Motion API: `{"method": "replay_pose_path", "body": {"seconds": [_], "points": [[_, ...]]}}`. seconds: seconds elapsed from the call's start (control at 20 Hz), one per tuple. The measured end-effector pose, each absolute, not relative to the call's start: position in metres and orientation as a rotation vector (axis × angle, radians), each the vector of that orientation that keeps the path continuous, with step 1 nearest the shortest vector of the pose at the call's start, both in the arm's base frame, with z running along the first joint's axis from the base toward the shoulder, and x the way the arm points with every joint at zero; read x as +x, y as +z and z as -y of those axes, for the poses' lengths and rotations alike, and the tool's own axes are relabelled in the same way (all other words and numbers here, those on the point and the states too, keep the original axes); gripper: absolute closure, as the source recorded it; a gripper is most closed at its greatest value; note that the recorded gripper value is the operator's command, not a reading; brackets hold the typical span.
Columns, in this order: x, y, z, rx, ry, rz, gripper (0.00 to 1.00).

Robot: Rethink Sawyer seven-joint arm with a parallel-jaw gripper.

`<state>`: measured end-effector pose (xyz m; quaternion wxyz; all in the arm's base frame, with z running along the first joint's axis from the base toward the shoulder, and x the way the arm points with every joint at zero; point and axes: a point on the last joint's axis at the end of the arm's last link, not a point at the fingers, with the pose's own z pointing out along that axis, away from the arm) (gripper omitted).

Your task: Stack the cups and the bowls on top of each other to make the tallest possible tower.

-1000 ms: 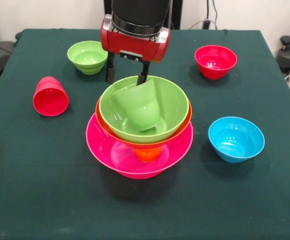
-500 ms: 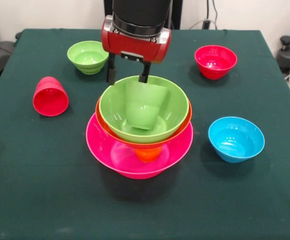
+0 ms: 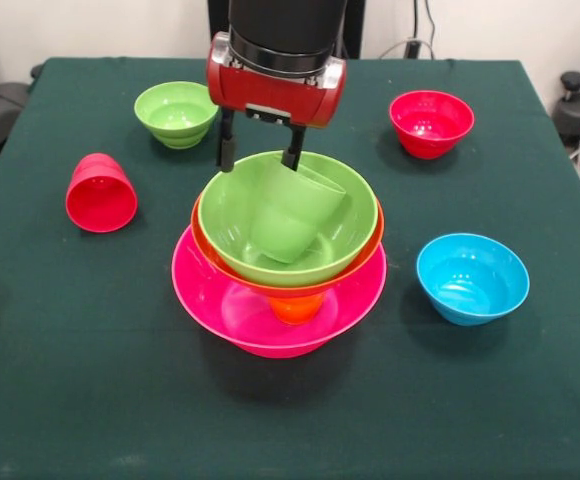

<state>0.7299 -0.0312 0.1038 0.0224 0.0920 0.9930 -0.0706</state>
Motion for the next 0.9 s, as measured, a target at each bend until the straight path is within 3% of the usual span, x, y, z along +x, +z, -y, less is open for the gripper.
{"method": "replay_pose_path", "body": {"seconds": [0.9], "points": [[0.745,0.102,0.031,0.272,-0.224,-3.052,0.0]]}}
